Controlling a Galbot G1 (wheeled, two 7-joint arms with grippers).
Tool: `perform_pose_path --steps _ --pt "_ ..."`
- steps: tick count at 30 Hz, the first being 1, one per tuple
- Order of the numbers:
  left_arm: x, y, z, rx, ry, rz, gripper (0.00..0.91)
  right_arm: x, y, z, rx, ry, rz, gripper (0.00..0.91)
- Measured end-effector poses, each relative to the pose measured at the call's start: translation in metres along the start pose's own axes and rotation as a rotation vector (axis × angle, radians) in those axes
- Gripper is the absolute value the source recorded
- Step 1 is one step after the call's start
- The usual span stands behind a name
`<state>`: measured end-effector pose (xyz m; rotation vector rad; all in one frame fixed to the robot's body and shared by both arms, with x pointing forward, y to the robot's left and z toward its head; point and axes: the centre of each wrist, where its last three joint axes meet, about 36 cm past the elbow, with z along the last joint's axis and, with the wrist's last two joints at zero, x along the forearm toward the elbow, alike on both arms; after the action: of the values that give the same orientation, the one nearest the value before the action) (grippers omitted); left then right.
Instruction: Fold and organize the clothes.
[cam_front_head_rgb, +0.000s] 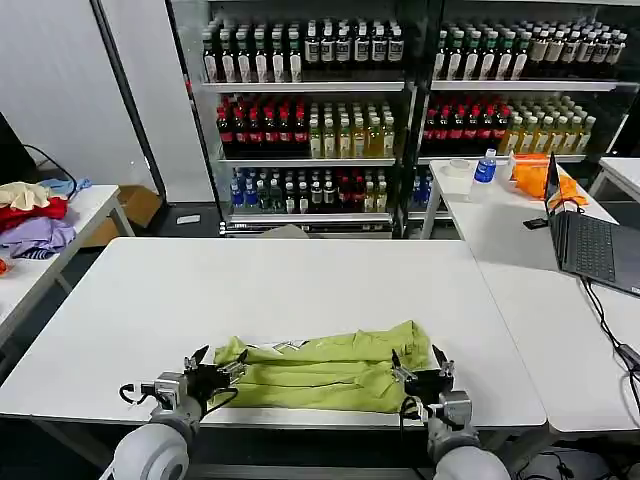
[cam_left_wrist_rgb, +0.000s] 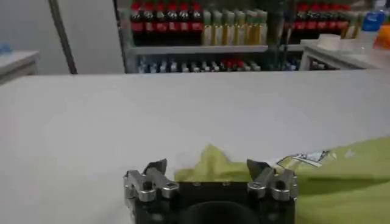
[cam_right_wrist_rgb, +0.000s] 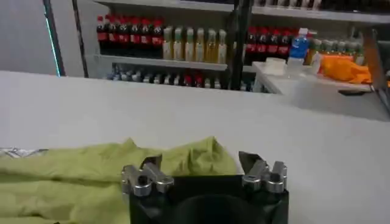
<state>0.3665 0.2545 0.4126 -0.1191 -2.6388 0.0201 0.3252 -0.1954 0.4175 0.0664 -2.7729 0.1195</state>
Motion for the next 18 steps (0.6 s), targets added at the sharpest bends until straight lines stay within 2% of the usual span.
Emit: perform_pose_path --steps 12,14,16,18 --pt "-0.004 -0.01 0.02 0.162 0.057 -0.01 0.907 0.021 -0.003 0.01 -0.001 0.012 0.019 0.907" --pt "-0.004 -0.012 0.022 0.181 0.058 -0.013 0.836 0.023 -0.003 0.011 -0.002 0.013 0.02 0.907" --pt "-0.005 -0.012 0.023 0.199 0.057 -0.015 0.705 0.025 -0.003 0.012 -0.004 0.016 0.02 0.907" --pt "-0.005 -0.014 0.025 0.215 0.056 -0.015 0.433 0.028 -0.002 0.013 -0.006 0.018 0.02 0.907"
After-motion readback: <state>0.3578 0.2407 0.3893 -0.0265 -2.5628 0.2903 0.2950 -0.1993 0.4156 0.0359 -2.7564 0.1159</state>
